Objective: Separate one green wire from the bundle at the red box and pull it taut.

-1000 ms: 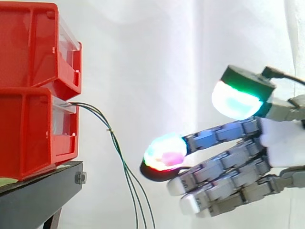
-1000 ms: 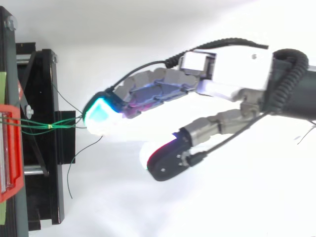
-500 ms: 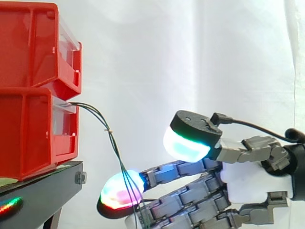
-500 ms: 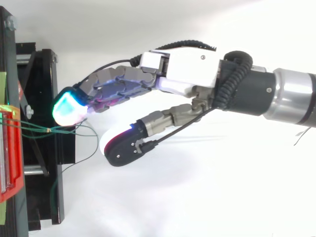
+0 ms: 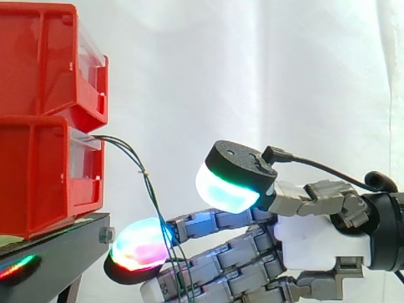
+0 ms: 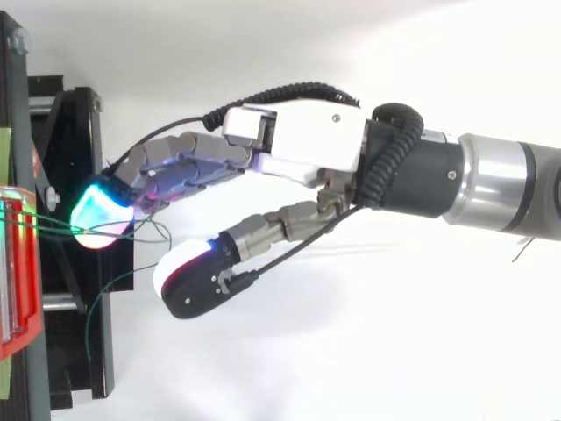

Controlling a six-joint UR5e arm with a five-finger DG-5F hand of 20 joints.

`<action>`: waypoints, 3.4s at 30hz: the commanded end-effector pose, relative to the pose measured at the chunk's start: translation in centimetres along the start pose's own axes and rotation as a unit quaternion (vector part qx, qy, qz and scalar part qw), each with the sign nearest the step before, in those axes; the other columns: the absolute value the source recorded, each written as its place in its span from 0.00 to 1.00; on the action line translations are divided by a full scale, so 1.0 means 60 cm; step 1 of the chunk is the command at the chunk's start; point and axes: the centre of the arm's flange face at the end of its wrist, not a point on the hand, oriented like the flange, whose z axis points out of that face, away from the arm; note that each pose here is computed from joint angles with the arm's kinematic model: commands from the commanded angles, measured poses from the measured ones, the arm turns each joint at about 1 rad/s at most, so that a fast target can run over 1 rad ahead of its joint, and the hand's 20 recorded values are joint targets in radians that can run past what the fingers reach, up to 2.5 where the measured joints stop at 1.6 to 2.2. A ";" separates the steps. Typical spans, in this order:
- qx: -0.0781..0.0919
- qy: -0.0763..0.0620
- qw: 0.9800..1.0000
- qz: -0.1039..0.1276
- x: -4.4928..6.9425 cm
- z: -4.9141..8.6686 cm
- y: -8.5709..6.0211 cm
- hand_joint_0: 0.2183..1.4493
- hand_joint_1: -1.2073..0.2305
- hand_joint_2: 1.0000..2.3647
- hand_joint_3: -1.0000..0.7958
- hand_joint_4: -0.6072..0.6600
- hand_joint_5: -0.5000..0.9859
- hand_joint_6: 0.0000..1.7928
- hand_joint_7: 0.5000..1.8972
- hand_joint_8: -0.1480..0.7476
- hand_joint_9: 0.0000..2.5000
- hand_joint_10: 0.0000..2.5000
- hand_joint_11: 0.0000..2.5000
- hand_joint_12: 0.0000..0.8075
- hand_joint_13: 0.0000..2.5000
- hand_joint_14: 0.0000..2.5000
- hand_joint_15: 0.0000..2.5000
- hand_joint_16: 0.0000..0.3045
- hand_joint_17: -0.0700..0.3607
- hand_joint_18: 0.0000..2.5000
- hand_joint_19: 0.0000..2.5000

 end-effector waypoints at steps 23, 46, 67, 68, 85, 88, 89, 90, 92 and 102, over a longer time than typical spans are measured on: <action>-0.008 0.035 0.999 -0.007 0.025 0.020 0.058 0.27 0.36 0.00 0.28 0.73 0.24 0.28 0.29 0.51 0.27 0.00 0.03 0.44 0.25 0.00 0.06 0.12 0.35 0.15 0.06; -0.017 0.037 0.999 -0.019 0.031 0.046 0.015 0.26 0.37 0.00 0.28 0.71 0.23 0.28 0.26 0.51 0.26 0.00 0.03 0.45 0.24 0.00 0.06 0.12 0.36 0.14 0.07; 0.015 0.043 0.999 -0.014 0.009 0.053 0.058 0.26 0.37 0.00 0.28 0.69 0.24 0.28 0.43 0.51 0.26 0.00 0.03 0.46 0.24 0.00 0.06 0.13 0.36 0.14 0.07; 0.016 0.043 0.999 -0.014 0.007 0.053 0.058 0.26 0.37 0.00 0.28 0.69 0.24 0.28 0.43 0.51 0.26 0.00 0.03 0.46 0.24 0.00 0.06 0.13 0.36 0.14 0.07; 0.083 0.036 0.995 -0.032 -0.042 0.030 0.037 0.26 0.37 0.00 0.28 0.70 0.24 0.28 0.43 0.51 0.26 0.00 0.03 0.46 0.24 0.00 0.06 0.13 0.36 0.14 0.07; 0.090 0.035 0.995 -0.033 -0.047 0.027 0.035 0.26 0.37 0.00 0.28 0.69 0.24 0.28 0.43 0.51 0.26 0.00 0.03 0.46 0.24 0.00 0.06 0.13 0.36 0.14 0.08; 0.090 0.035 0.995 -0.033 -0.047 0.027 0.035 0.26 0.37 0.00 0.28 0.70 0.24 0.28 0.43 0.51 0.26 0.00 0.03 0.46 0.24 0.00 0.06 0.13 0.36 0.14 0.08; 0.090 0.035 0.995 -0.033 -0.047 0.027 0.035 0.26 0.37 0.00 0.28 0.70 0.24 0.28 0.43 0.51 0.26 0.00 0.03 0.46 0.24 0.00 0.06 0.13 0.36 0.14 0.08; 0.086 0.036 0.995 -0.032 -0.048 0.030 0.039 0.27 0.37 0.00 0.28 0.70 0.24 0.28 0.43 0.51 0.26 0.00 0.03 0.46 0.24 0.00 0.06 0.13 0.36 0.14 0.08; 0.076 0.039 0.996 -0.040 -0.040 0.042 0.086 0.27 0.37 0.00 0.28 0.70 0.24 0.28 0.43 0.51 0.26 0.00 0.03 0.46 0.25 0.00 0.06 0.13 0.36 0.15 0.08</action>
